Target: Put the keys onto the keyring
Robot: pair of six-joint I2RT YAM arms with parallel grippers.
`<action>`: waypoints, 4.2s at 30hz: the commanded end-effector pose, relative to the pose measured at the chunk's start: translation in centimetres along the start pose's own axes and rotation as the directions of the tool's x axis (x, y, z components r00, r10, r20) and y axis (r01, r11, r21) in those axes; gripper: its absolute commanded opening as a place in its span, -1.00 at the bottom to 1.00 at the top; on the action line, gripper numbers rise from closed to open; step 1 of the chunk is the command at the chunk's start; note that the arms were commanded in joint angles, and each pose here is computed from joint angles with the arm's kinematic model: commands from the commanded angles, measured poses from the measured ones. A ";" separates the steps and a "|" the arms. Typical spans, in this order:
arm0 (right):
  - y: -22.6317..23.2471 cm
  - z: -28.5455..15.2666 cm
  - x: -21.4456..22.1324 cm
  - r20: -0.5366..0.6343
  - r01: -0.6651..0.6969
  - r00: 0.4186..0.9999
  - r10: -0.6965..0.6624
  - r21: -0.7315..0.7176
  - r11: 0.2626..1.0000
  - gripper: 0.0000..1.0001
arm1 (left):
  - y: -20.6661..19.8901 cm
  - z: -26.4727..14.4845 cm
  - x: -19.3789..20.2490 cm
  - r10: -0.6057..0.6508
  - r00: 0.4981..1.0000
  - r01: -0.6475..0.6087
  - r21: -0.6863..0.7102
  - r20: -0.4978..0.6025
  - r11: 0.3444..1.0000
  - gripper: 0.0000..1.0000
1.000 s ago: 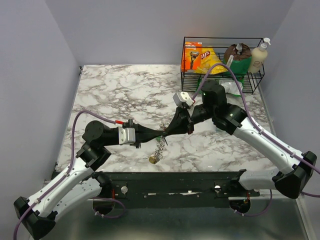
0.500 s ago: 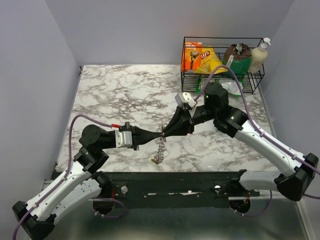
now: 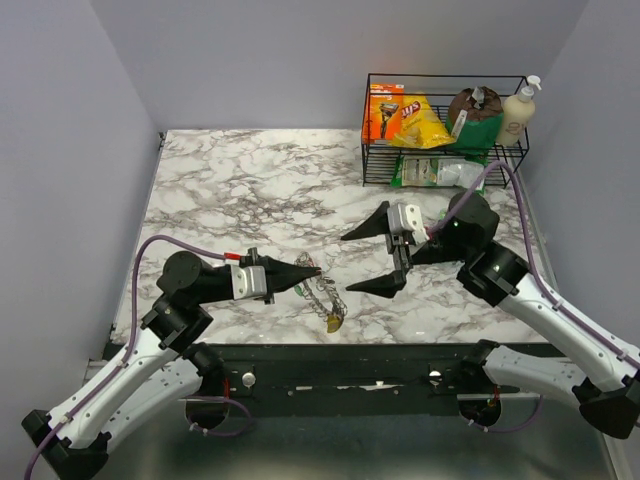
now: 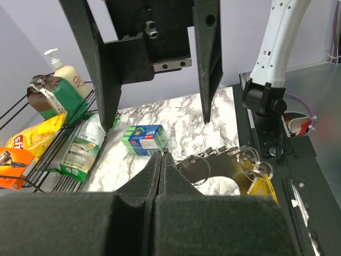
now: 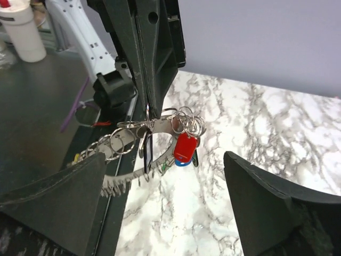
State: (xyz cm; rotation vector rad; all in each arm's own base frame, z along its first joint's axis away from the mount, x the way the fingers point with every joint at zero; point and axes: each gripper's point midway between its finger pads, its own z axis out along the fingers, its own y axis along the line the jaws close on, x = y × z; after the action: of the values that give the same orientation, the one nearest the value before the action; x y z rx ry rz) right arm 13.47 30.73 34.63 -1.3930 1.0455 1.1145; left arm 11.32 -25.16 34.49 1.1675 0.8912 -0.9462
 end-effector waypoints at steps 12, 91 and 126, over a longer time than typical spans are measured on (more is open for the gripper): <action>-1.3 -1.0 -1.7 0.078 0.086 0.992 -0.098 0.140 0.986 0.99 | 1.1 0.0 -1.5 0.060 0.998 -0.059 -0.040 0.019 0.997 -1.00; 0.8 -0.8 2.2 0.063 -0.052 0.997 0.047 0.078 0.996 1.00 | 15.7 -1.5 26.9 -0.509 0.826 0.142 -0.783 -0.243 0.605 -0.94; 2.2 -0.7 1.0 0.118 -0.078 0.990 0.076 0.010 0.997 0.99 | 10.9 -4.0 14.8 -0.390 0.915 0.183 -0.754 -0.104 0.630 0.97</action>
State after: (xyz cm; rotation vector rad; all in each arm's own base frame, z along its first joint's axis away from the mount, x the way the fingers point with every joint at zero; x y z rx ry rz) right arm 12.46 30.13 32.34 -1.2726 1.0805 1.2057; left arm 26.92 -22.74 19.92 0.4504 1.6044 -0.5889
